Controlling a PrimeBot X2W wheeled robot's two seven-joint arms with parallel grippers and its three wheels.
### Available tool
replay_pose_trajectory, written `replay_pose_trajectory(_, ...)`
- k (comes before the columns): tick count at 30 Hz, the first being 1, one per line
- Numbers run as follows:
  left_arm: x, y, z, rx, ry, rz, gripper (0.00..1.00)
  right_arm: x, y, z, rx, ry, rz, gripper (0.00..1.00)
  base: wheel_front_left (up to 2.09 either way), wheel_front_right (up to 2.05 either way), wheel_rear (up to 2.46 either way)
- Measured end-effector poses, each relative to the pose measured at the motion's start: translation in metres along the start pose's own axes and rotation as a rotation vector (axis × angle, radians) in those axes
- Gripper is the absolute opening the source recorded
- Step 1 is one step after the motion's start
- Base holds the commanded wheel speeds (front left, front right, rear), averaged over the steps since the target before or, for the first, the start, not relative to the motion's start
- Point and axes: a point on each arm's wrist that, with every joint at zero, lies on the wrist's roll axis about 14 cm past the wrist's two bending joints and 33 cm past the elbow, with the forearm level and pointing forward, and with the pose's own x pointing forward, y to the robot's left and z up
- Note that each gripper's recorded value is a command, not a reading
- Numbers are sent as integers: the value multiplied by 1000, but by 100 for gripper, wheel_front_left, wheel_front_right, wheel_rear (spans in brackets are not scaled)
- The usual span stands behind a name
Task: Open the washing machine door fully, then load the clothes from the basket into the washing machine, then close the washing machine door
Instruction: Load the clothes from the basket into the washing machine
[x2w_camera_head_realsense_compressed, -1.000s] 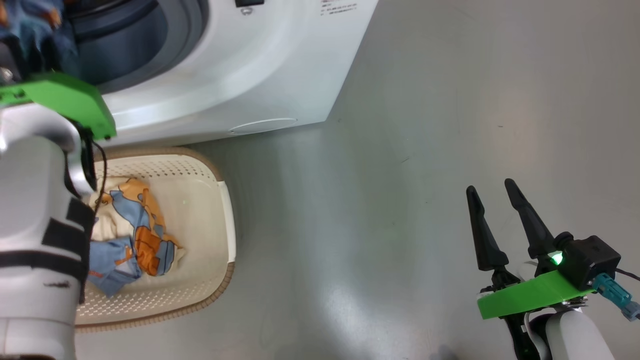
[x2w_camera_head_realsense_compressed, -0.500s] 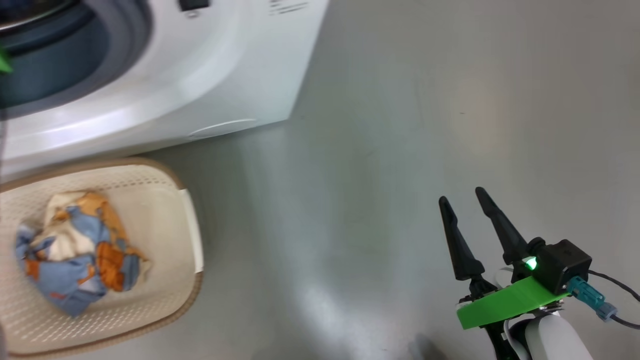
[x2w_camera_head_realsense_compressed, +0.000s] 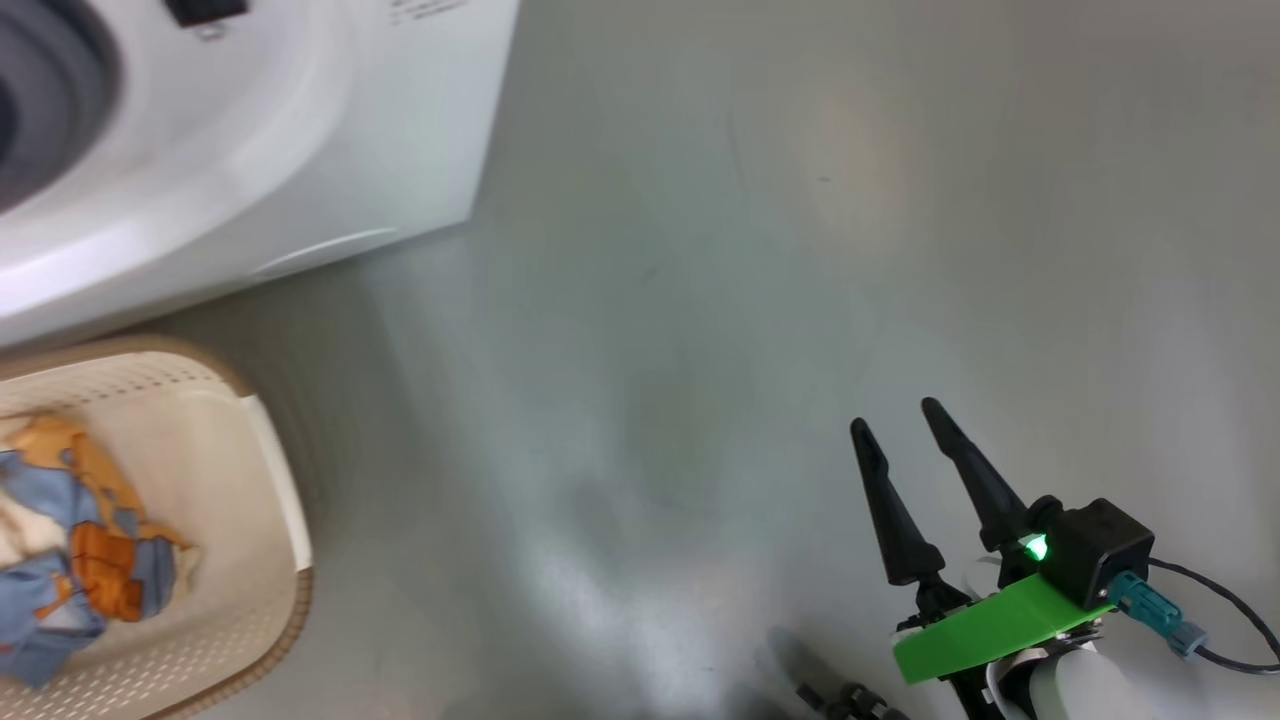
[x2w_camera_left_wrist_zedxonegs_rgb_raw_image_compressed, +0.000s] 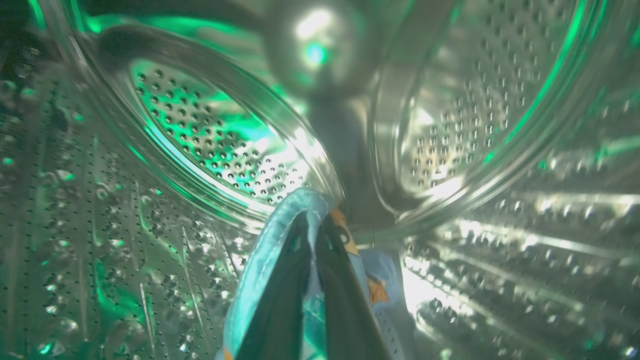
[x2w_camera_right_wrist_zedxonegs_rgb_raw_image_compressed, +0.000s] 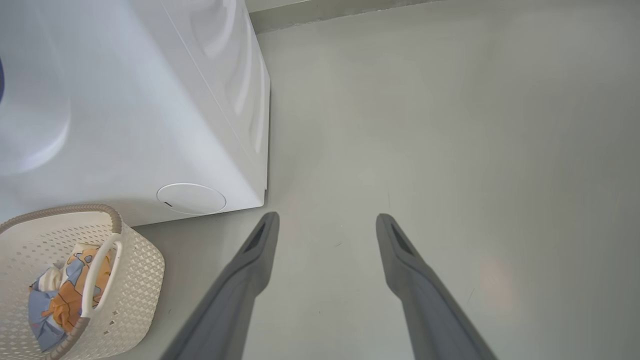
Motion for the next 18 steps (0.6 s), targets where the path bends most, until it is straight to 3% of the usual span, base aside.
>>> replay_pose_trajectory(10, 5, -24, -40, 98, 154, -101, 0, -7, -8, -5, 13, 19, -34, 100, 0, 0, 0)
replay_pose_trajectory(11, 3, -23, -43, 101, 172, -101, 5, -7, -8, -4, 19, 16, -35, 100, 0, 0, 0)
replay_pose_trajectory(13, 1, -23, -43, 102, 185, -107, 40, -8, -7, -1, 26, 7, -36, 100, 0, 0, 0)
replay_pose_trajectory(14, 0, -24, -41, 102, 186, -107, 87, -8, -7, 0, 26, 3, -36, 100, 0, 0, 0)
replay_pose_trajectory(15, -1, -25, -40, 99, 187, -108, 100, -9, -8, 1, 27, 0, -36, 100, 0, 0, 0)
replay_pose_trajectory(18, -6, -29, -36, 76, 193, -110, 100, -7, -6, 3, 31, -7, -29, 100, 0, 0, 0)
